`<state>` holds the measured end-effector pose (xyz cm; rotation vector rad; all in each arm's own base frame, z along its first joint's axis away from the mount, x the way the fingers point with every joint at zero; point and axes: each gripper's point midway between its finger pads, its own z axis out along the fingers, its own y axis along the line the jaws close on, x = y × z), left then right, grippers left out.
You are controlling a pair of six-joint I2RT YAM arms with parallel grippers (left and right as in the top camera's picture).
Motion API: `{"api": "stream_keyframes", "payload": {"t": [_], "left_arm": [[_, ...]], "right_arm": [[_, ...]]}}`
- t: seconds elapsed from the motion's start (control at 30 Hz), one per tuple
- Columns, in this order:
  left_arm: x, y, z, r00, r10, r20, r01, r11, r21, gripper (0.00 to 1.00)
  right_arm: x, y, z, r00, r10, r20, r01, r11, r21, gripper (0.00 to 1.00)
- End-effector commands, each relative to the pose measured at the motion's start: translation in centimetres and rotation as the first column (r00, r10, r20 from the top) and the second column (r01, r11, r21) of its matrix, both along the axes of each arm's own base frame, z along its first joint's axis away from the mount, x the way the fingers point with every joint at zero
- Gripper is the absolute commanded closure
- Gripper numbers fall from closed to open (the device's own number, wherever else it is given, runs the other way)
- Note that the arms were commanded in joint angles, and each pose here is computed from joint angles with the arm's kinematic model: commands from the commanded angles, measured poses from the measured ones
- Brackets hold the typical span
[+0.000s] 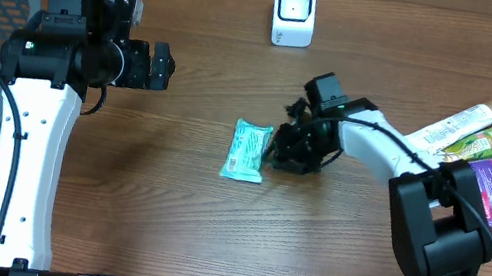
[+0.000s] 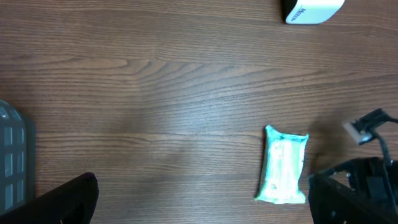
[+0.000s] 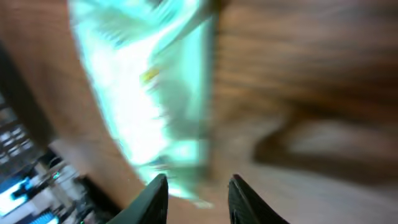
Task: Scan the item barcode
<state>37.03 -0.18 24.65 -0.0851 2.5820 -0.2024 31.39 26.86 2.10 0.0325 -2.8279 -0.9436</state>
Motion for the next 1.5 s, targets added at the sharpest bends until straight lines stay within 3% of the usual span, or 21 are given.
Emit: {"api": "stream_keyframes", "payload": {"t": [0.0, 0.07, 0.23, 0.43, 0.6, 0.7, 0.93, 1.1, 1.2, 1.33, 1.47], "left_arm": [[0.3, -0.4, 0.5, 0.999, -0.03, 0.017, 0.029, 1.0, 0.006, 0.0], [0.3, -0.4, 0.5, 0.999, -0.03, 0.017, 0.029, 1.0, 0.006, 0.01], [0.3, -0.4, 0.6, 0.999, -0.03, 0.017, 0.03, 1.0, 0.006, 0.01], [0.3, -0.4, 0.6, 0.999, -0.03, 0.017, 0.029, 1.0, 0.006, 0.0], [0.3, -0.4, 0.6, 0.999, -0.03, 0.017, 0.029, 1.0, 0.006, 0.0], [0.3, -0.4, 0.5, 0.999, -0.03, 0.017, 0.029, 1.0, 0.006, 0.0], [0.3, -0.4, 0.5, 0.999, -0.03, 0.017, 0.029, 1.0, 0.006, 0.0], [0.3, -0.4, 0.5, 0.999, -0.03, 0.017, 0.029, 1.0, 0.006, 0.01], [0.3, -0.4, 0.6, 0.999, -0.03, 0.017, 0.029, 1.0, 0.006, 0.0], [0.3, -0.4, 0.5, 0.999, -0.03, 0.017, 0.029, 1.0, 0.006, 0.01], [0.3, -0.4, 0.6, 0.999, -0.03, 0.017, 0.029, 1.0, 0.006, 0.01]], "right_arm": [[1.6, -3.6, -0.5, 0.997, 0.011, 0.074, 0.002, 0.985, -0.175, 0.64], [2.1, -4.9, 0.3, 0.995, 0.024, 0.094, -0.001, 0.973, -0.232, 0.64], [3.6, -4.3, 3.4, 0.972, 0.14, 0.19, -0.098, 0.972, -0.215, 0.63], [5.9, -0.9, 4.6, 0.887, 0.252, 0.387, -0.184, 0.962, -0.204, 0.66], [8.2, 1.1, 4.7, 0.797, 0.298, 0.526, -0.172, 0.946, -0.275, 0.45], [8.3, 4.0, 4.6, 0.739, 0.334, 0.585, -0.229, 0.941, -0.248, 0.45], [6.2, 9.0, 3.7, 0.694, 0.371, 0.617, -0.336, 0.925, -0.178, 0.48], [5.0, 11.1, 2.9, 0.73, 0.336, 0.595, -0.318, 0.938, -0.139, 0.5], [4.7, 11.3, 1.8, 0.772, 0.303, 0.558, -0.277, 0.952, -0.134, 0.46], [6.2, 8.6, 0.2, 0.823, 0.214, 0.526, -0.096, 0.965, -0.243, 0.45], [7.7, 5.9, -0.4, 0.828, 0.169, 0.534, 0.029, 0.939, -0.342, 0.45]]}}
